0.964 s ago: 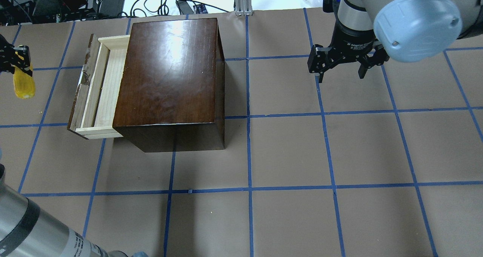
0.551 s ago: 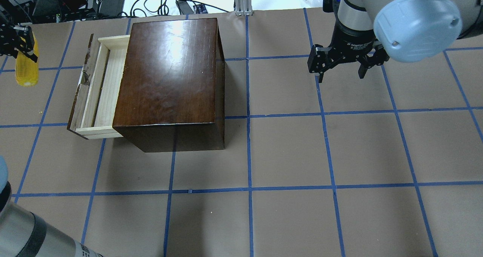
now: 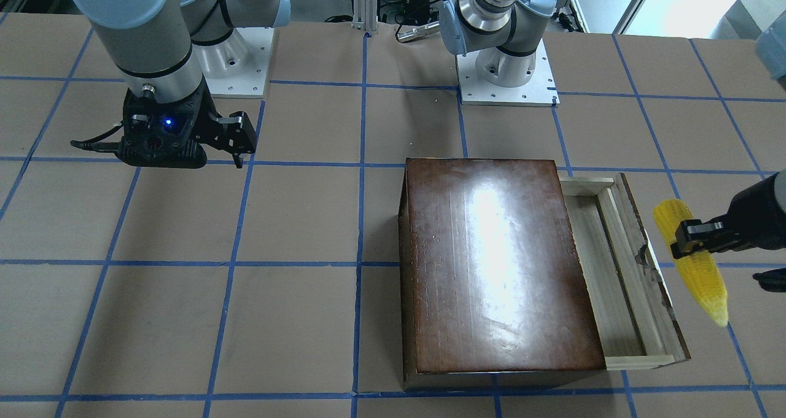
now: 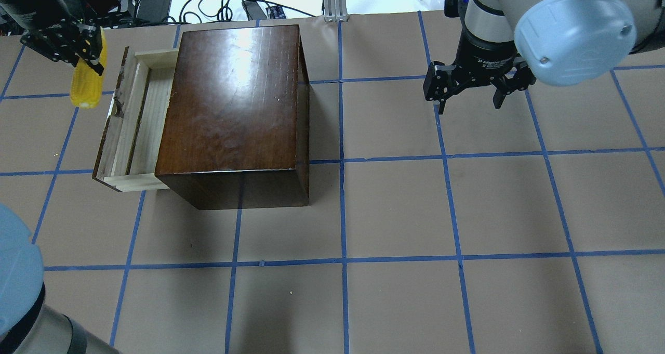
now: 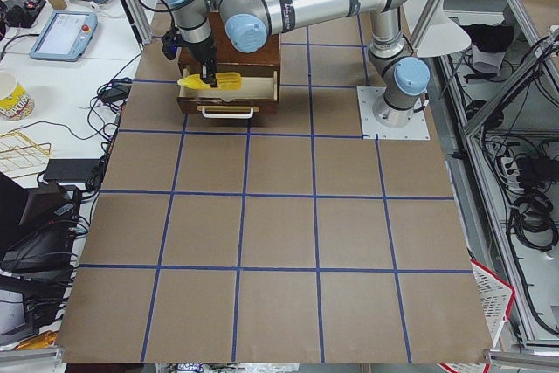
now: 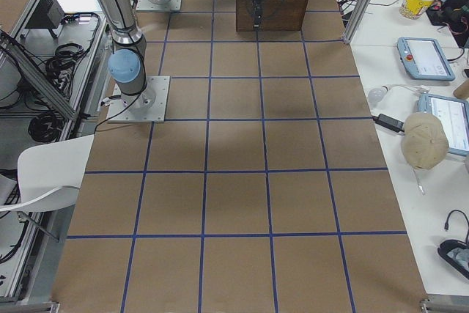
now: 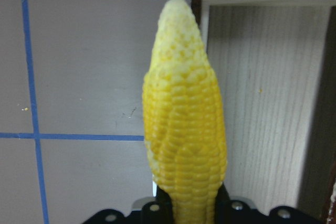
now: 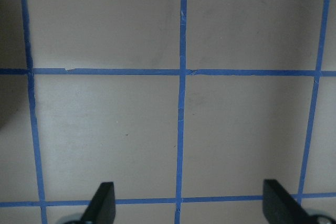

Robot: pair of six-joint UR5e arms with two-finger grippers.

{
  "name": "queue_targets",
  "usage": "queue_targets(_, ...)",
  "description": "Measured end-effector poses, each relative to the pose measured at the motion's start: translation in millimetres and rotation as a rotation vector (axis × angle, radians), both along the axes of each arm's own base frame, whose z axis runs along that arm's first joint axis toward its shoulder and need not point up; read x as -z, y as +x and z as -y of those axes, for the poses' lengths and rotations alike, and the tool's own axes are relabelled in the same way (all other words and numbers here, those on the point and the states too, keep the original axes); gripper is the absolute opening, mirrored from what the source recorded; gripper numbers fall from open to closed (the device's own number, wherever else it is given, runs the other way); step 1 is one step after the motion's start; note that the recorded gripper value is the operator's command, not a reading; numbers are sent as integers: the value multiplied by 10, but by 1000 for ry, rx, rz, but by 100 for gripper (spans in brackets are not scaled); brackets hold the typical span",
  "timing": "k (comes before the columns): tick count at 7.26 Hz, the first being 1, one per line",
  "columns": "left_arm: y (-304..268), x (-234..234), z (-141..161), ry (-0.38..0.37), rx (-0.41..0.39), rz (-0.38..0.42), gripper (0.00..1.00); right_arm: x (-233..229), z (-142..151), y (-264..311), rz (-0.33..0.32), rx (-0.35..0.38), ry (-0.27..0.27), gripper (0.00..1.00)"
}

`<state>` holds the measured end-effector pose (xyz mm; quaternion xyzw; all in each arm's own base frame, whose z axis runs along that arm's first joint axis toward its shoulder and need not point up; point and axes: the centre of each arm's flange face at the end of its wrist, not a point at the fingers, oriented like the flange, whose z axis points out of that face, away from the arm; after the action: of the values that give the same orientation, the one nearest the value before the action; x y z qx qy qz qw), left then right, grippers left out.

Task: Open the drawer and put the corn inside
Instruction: 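Lift the corn and carry it over the open drawer, then lower the corn into the drawer and open the left gripper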

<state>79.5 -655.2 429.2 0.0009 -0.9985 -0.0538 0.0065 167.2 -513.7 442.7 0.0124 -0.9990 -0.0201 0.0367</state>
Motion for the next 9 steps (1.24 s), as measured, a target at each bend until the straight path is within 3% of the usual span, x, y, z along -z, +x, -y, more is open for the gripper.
queue_targets(5, -323, 562, 24, 60, 110, -77, 3, 0, 0, -2, -1, 0, 0, 100)
queue_targets(8, -340, 816, 7, 53, 118, -93, 12, 0, 1, -2, -1, 0, 0, 100)
queue_targets(9, -345, 878, 22, 53, 116, -102, 26, 0, 1, -2, -1, 0, 0, 100)
